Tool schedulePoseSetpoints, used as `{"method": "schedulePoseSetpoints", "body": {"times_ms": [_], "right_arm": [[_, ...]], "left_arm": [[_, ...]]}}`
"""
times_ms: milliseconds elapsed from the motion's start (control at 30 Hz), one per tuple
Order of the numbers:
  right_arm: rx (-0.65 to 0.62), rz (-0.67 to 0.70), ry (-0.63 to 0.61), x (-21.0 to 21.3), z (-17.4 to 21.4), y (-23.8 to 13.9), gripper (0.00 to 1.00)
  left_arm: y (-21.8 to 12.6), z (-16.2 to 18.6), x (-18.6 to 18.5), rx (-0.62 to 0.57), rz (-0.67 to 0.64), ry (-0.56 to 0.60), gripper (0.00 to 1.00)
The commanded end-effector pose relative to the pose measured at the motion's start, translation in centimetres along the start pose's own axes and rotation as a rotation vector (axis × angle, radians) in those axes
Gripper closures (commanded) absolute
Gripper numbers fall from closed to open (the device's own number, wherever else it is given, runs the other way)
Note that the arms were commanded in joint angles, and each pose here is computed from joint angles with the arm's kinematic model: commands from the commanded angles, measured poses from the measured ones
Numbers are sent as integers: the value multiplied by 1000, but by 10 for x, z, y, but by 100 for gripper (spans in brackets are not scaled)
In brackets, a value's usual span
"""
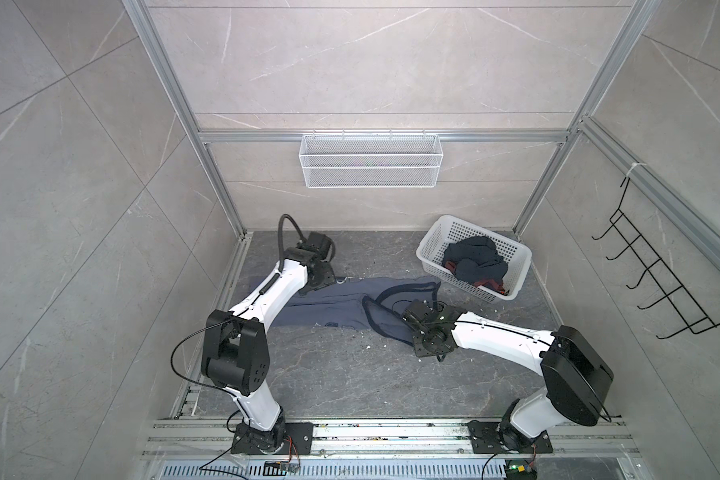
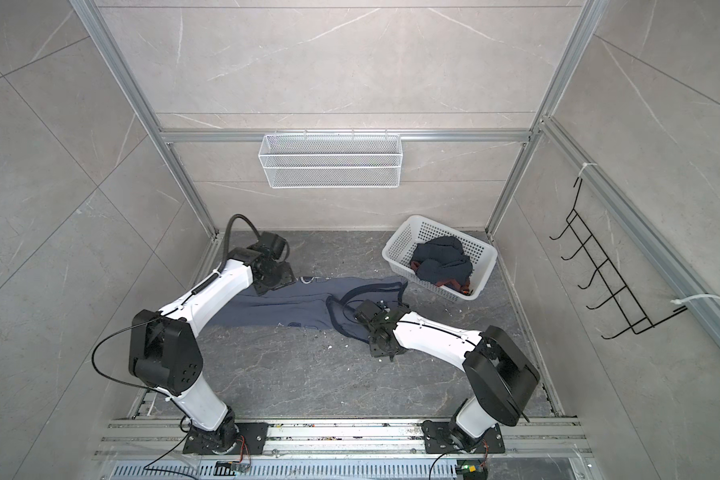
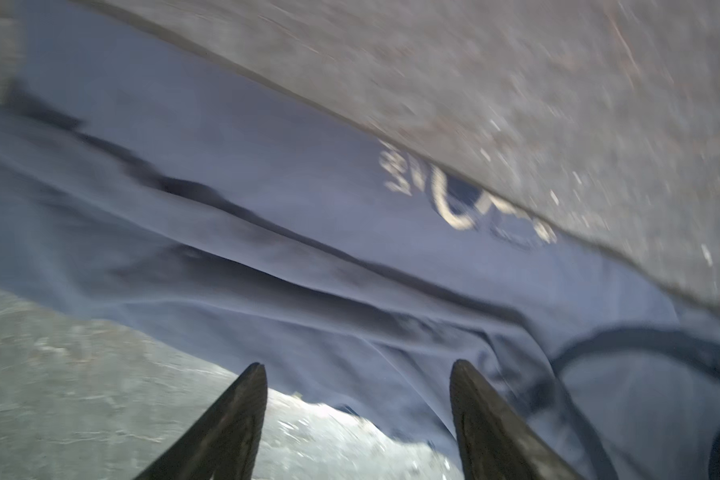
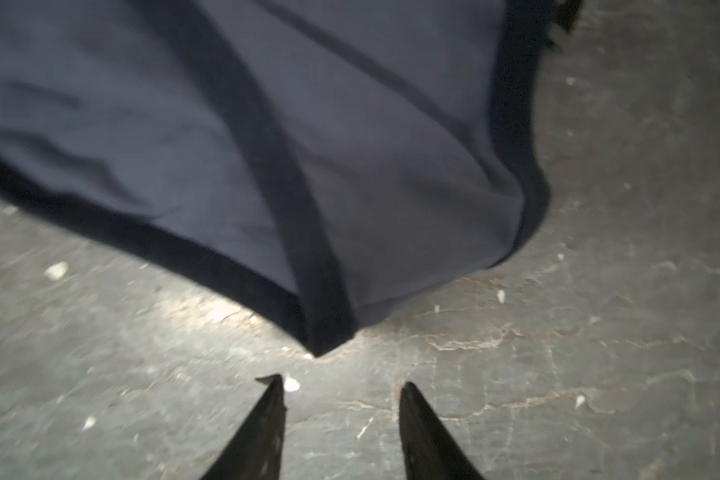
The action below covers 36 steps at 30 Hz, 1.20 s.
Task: Fold and stack the tank tops
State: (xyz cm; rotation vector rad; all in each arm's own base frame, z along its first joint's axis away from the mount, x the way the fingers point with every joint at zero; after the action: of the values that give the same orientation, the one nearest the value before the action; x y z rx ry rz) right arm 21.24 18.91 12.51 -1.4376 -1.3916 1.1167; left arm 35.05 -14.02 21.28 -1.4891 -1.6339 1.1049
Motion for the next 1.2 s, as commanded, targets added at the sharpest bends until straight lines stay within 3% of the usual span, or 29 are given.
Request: {"method": "schedulePoseSetpoints", "body": {"times_ms": [0,200,500,967,1167], "right_arm": [[-30,54,40,-3,-4,2,59],[-42,41,53,2,-7,7,68],[-91,64,72,1,-13,10,83],[-127,77,84,-14,-28,4,96],[-138,24,63,-11,-42,-4,99]], "left_arm": [[5,19,-40,37,56,143,29],[27,40,-84,97,85,216,30],[53,40,-98,101,37,224,41],[71,32,-112,110,23,212,82],[68,21,-119,82,17,221,94]]}}
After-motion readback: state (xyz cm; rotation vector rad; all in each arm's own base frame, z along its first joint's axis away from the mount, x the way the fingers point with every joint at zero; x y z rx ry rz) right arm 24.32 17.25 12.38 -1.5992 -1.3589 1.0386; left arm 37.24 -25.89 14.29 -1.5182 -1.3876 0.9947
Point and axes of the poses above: each gripper's point midway between its finger pads, its own y axis out along the fingers, its own x axis along the line the jaws close on, z = x × y, the point moved 8 cm from there along -y, back along the fingers, and after that the axes turned 6 degrees about y, right-handed, at the moved point
